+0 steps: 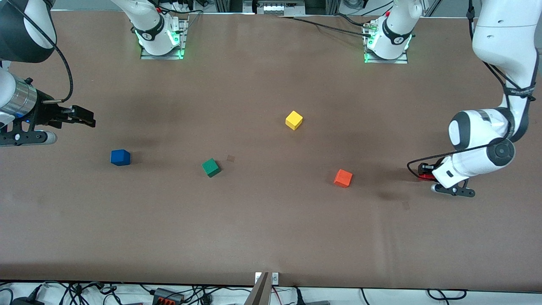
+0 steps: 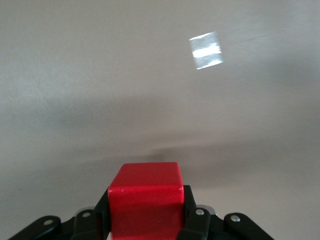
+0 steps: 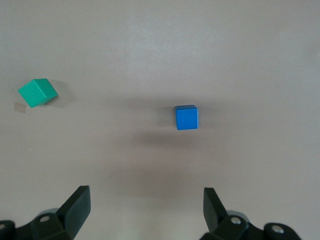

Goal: Pass red block to right arm, stack on blue
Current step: 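Close the left gripper on the red cube, then lift the red cube with the left gripper while the right gripper approaches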

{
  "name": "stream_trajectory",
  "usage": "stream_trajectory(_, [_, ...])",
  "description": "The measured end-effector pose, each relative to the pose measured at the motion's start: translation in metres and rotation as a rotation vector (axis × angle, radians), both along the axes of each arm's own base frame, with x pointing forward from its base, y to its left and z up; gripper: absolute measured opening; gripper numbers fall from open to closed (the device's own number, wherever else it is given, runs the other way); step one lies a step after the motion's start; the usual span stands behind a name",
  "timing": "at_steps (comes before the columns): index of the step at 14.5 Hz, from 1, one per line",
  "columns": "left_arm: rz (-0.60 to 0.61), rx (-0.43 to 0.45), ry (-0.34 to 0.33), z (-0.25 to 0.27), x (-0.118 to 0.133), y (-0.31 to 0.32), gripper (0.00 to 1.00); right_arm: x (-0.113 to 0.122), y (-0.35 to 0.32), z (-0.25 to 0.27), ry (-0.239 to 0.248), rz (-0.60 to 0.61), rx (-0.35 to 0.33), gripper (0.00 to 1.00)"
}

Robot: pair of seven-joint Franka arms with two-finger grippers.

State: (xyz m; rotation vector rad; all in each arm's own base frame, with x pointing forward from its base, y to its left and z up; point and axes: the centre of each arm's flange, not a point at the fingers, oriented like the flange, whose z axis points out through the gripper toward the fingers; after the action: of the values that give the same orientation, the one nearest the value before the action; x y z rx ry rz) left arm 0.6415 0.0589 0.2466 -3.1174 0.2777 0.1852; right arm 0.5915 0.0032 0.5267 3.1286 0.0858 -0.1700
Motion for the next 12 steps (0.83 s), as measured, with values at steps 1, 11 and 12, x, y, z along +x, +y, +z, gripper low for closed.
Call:
stream_trajectory(1, [-0.019, -0.004, 0.023, 0.015, 0.005, -0.001, 0.56, 0.000, 0.000, 0.000, 0.000, 0.000, 0.000, 1.00])
stream_trajectory(11, [-0.428, -0.372, 0.265, 0.089, 0.000, -0.095, 0.56, 0.001, 0.002, -0.003, 0.005, -0.004, 0.023, 1.00])
stream_trajectory(12, [-0.524, -0.454, 0.242, 0.091, 0.000, -0.103, 0.56, 0.001, 0.002, -0.004, 0.007, -0.005, 0.025, 1.00])
